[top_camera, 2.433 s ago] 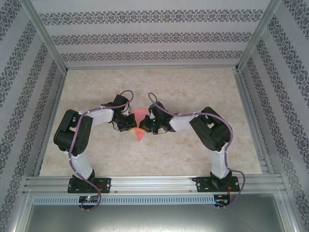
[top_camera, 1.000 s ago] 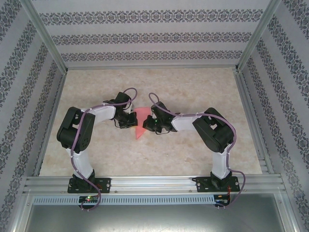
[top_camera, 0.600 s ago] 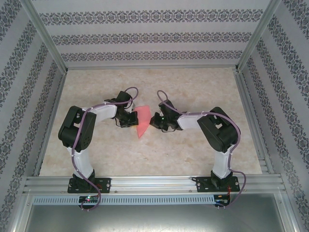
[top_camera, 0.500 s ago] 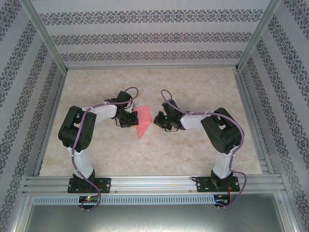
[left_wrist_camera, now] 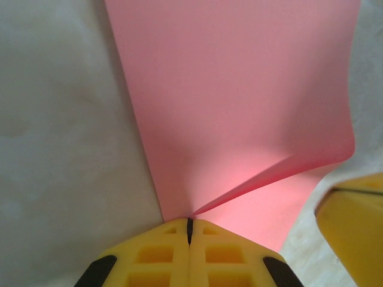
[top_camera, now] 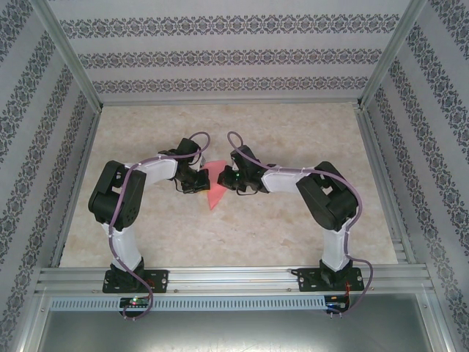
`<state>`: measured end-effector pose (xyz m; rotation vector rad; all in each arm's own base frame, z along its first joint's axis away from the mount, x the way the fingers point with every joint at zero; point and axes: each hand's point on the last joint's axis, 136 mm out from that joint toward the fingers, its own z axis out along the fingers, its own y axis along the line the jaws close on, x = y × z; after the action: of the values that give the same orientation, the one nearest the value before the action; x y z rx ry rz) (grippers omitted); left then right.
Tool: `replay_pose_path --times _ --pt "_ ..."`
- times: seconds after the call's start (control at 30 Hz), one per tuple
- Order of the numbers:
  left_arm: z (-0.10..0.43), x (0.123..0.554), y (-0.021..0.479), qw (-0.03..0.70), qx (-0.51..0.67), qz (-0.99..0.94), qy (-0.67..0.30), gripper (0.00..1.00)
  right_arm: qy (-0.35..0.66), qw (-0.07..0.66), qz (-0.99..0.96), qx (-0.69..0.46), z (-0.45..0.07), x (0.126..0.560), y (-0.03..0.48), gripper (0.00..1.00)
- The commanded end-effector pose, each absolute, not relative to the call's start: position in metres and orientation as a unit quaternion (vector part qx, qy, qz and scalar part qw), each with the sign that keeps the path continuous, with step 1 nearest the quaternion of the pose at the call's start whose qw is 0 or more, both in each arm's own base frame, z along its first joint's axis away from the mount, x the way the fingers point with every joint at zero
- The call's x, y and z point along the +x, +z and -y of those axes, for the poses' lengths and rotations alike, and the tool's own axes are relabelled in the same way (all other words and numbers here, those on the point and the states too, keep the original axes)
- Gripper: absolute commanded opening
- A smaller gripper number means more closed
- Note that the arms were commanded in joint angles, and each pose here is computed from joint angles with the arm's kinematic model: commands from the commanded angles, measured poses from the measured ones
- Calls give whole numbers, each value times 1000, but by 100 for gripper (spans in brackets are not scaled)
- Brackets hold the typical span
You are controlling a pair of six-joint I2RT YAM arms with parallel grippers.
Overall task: Fold a paper plane with a square sheet of paper (pick it up from the middle)
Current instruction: Third fold the triangle at the center of the table.
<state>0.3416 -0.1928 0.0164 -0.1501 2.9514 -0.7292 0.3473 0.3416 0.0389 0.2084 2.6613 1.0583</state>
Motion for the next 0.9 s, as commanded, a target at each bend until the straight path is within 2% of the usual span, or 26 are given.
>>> replay_pose_path --times 0.0,0.13,0.33,0.43,0.53,0.67,0.87 --pt "156 315 -30 -1 -63 -989 -134 0 339 129 -929 77 -329 351 22 0" --pt "156 313 -32 -6 -70 -988 -134 0 311 114 -938 99 -313 350 1 0" --pt "154 309 -35 -12 -78 -988 -130 0 270 142 -936 178 -275 351 -12 0" --pt "154 310 -33 -9 -78 -988 -131 0 244 173 -925 233 -247 353 -3 0" --pt "156 314 -30 -3 -75 -988 -137 0 215 230 -920 231 -234 354 29 0" --pt "163 319 -26 3 -70 -985 -155 0 239 241 -925 171 -260 353 55 0" --pt "168 322 -23 8 -68 -983 -169 0 349 171 -912 129 -319 347 45 0"
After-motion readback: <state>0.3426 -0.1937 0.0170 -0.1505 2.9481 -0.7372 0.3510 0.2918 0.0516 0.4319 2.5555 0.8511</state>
